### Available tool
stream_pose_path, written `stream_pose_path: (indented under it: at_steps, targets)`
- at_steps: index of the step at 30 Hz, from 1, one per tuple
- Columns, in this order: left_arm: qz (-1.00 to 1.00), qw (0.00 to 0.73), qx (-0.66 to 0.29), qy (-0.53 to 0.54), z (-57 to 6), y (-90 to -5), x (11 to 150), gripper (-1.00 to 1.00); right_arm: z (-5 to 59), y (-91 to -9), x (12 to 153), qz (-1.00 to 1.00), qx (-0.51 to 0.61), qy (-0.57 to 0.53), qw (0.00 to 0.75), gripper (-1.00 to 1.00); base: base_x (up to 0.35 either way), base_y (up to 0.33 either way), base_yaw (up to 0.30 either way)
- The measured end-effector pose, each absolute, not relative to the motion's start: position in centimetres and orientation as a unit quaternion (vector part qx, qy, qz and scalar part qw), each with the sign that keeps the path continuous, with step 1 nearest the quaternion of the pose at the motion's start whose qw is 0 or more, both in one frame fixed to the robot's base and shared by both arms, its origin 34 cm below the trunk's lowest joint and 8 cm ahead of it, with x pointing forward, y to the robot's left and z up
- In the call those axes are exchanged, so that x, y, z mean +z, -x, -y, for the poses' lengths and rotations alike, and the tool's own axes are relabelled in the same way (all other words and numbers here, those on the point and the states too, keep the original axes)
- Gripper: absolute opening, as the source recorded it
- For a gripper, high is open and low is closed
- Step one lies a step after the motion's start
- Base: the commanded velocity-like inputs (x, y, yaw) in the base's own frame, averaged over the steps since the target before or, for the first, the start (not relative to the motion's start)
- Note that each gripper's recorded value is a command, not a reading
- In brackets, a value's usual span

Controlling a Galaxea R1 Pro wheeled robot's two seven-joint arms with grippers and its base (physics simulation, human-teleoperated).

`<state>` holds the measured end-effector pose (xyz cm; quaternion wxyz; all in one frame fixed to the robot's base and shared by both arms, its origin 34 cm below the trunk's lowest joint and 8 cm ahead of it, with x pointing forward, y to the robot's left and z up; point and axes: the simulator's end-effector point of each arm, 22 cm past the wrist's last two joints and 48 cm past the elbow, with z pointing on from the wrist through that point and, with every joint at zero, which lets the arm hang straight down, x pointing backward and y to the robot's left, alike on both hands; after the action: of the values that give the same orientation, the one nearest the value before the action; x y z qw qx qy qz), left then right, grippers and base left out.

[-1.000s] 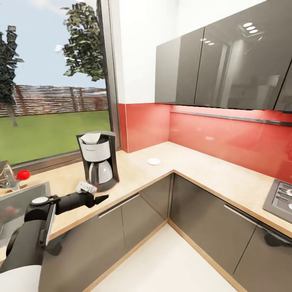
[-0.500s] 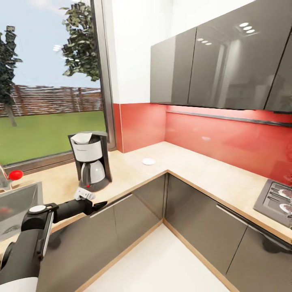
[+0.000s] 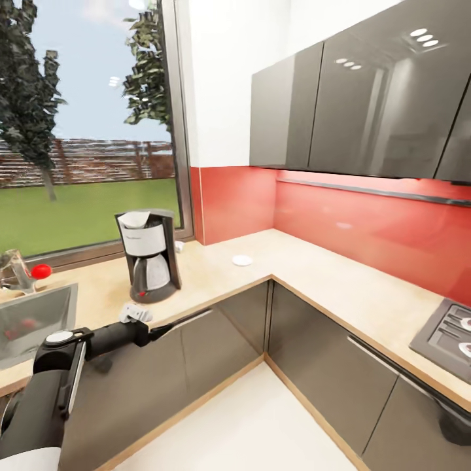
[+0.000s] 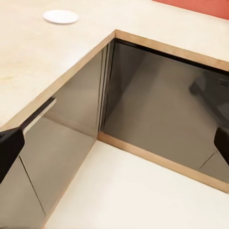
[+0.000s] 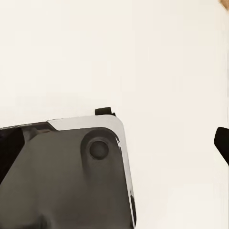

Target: Set up a coffee station on the kitchen countertop: keep the coffee maker on the countertop, move the bottle of coffee from the kitchen shelf to the counter next to the coffee maker, place a paper coffee filter on top of the coffee maker, put the saucer next to the coffee maker with the coffee cup on the saucer, and place the electric kettle next to the coffee maker.

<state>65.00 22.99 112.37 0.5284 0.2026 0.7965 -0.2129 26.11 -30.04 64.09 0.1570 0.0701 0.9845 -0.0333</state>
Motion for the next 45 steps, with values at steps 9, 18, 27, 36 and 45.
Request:
stream_pose_path:
  at_steps: [9, 18, 27, 36, 45]
  targets:
    - [-0.797, 0.528, -0.213, -0.201, -23.1, -65.0, 112.3, 1.00, 30.0, -26.1, 64.1, -0.985, -0.033, -0.070, 0.156, 1.00, -0.184, -0.239, 0.277]
    - [-0.799, 0.525, -0.214, -0.200, -23.2, -64.9, 111.9, 1.00, 30.0, -26.0, 64.1, -0.985, -0.033, -0.070, 0.156, 1.00, -0.286, -0.139, 0.278]
    - [-0.838, 0.468, -0.224, -0.172, -24.0, -62.8, 104.9, 1.00, 30.0, -26.0, 64.1, -0.985, -0.033, -0.069, 0.156, 1.00, -0.159, -0.009, 0.224]
    - [-0.873, 0.427, -0.198, -0.126, -27.5, -58.1, 91.6, 1.00, 29.9, -26.0, 64.0, -0.985, -0.033, -0.065, 0.155, 1.00, -0.004, 0.000, 0.015]
    - [-0.923, 0.370, -0.103, -0.033, -33.0, -46.9, 75.1, 1.00, 29.8, -26.1, 64.1, -0.985, -0.032, -0.065, 0.157, 1.00, 0.000, 0.000, 0.000]
